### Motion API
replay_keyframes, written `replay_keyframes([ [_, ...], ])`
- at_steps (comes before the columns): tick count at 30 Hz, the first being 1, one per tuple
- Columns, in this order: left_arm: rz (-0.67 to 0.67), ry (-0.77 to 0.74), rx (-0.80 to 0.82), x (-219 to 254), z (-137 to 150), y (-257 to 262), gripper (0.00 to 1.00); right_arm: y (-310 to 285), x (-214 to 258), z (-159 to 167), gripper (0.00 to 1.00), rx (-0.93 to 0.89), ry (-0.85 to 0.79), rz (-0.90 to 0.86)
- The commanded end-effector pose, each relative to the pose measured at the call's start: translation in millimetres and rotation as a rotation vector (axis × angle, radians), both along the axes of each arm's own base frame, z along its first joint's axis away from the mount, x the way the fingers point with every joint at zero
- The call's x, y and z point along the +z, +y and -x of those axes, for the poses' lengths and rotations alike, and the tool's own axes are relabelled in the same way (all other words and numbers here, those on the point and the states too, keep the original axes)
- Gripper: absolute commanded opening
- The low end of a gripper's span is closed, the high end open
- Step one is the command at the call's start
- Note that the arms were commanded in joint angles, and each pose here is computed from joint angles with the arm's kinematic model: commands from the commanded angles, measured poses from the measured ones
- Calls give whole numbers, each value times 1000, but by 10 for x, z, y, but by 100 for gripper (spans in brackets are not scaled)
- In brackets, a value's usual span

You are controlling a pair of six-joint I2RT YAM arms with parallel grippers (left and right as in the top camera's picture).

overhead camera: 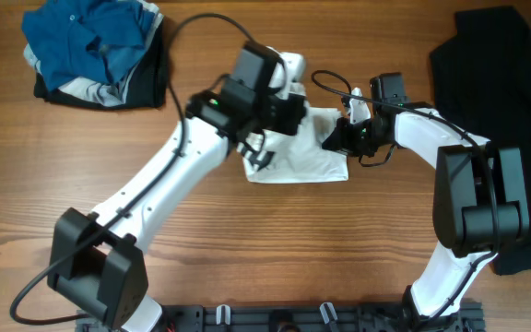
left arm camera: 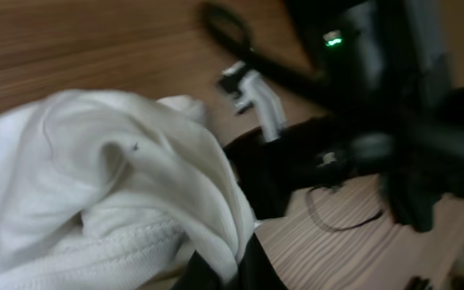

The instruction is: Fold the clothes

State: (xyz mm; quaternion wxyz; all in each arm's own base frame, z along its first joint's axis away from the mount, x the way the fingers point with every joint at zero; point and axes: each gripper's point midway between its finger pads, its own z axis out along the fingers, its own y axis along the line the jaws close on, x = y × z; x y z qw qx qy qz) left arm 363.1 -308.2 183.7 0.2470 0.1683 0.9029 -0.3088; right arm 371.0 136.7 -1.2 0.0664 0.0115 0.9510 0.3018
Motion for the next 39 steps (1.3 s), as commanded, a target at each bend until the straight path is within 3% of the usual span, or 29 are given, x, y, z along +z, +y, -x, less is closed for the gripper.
replay_keyframes([
  [1,80,24,36,119,38,-244,4,-45,-245,75,4,-9,54,40],
  [10,114,62,68,25,0,-378,4,6,-50,-74,4,-12,5,-42],
  [14,114,62,68,25,0,-378,4,-175,503,-421,4,-86,-104,-87],
  [16,110,66,68,-3,-2,-382,4,-383,994,-597,4,-130,-195,-99],
  [23,93,87,52,-191,12,-482,4,-998,2011,-681,4,-256,-407,-78],
  [32,163,3,-66,-214,210,-1100,6,-1499,2084,-597,4,-368,-406,-51],
  [33,153,-5,-65,-247,231,-1140,22,-1507,2083,-597,4,-366,-409,-48],
  [34,144,-10,-61,-269,242,-1158,66,-1510,2084,-596,5,-359,-414,-44],
  [35,134,-18,-55,-286,251,-1174,100,-1508,2083,-596,7,-356,-416,-43],
  [39,133,-35,-45,-270,229,-1181,100,-1516,2088,-603,20,-355,-423,-40],
])
